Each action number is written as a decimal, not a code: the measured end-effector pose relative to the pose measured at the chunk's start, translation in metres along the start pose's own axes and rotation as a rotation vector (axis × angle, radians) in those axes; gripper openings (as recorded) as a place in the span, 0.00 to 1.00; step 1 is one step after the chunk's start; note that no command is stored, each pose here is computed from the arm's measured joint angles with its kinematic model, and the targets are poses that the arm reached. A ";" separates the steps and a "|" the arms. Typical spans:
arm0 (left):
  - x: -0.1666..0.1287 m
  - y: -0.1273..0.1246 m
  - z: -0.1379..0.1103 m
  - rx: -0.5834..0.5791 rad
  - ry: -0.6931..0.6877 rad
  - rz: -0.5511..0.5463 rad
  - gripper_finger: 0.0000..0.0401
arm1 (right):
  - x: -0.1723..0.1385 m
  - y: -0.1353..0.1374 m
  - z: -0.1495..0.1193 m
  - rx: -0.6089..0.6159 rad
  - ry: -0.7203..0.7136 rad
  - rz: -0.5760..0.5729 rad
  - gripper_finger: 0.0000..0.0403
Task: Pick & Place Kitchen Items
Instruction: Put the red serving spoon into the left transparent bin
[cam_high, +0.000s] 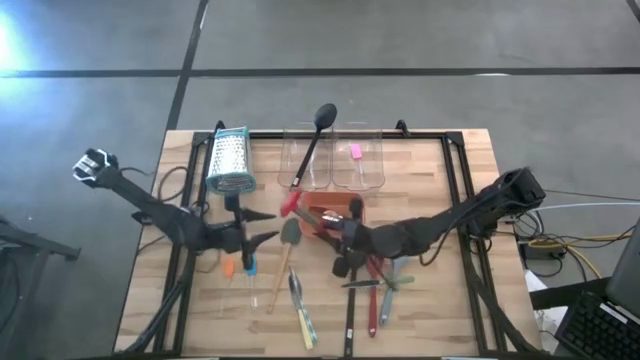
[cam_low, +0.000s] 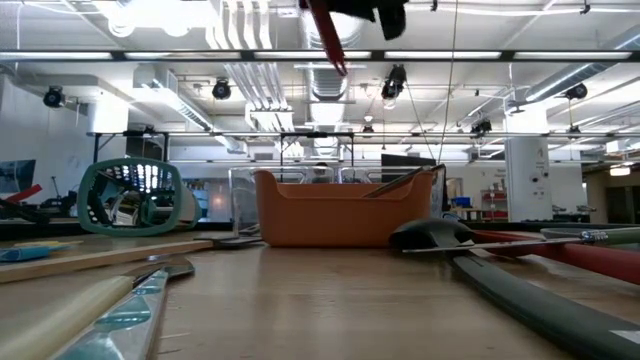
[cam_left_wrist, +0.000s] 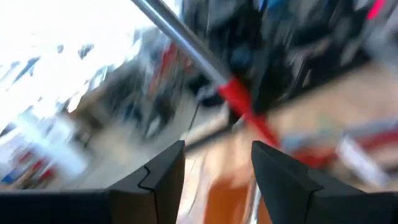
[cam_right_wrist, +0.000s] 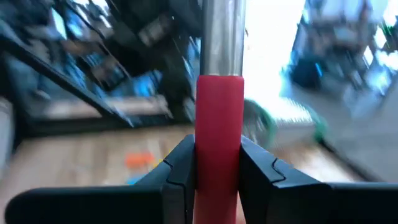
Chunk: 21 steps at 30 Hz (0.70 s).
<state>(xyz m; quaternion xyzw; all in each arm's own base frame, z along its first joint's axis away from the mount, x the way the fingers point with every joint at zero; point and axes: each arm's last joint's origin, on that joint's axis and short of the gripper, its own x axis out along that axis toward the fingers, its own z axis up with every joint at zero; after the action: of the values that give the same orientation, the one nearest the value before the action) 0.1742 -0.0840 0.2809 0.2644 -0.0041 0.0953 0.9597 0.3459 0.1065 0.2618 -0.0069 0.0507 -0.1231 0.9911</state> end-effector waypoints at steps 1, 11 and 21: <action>-0.003 -0.001 -0.004 -0.027 -0.075 -0.017 0.47 | -0.002 0.000 0.000 -0.003 -0.049 0.021 0.18; -0.013 0.006 -0.027 -0.309 -0.364 -0.034 0.47 | -0.007 -0.003 0.005 -0.005 -0.151 0.096 0.18; 0.014 0.017 -0.008 -0.325 -0.171 -0.133 0.47 | -0.003 0.002 0.014 -0.005 -0.110 0.153 0.18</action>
<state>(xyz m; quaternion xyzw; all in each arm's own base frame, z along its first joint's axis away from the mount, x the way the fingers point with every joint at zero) 0.1843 -0.0635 0.2832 0.1129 -0.0837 0.0071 0.9900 0.3451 0.1092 0.2756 -0.0125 -0.0032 -0.0466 0.9988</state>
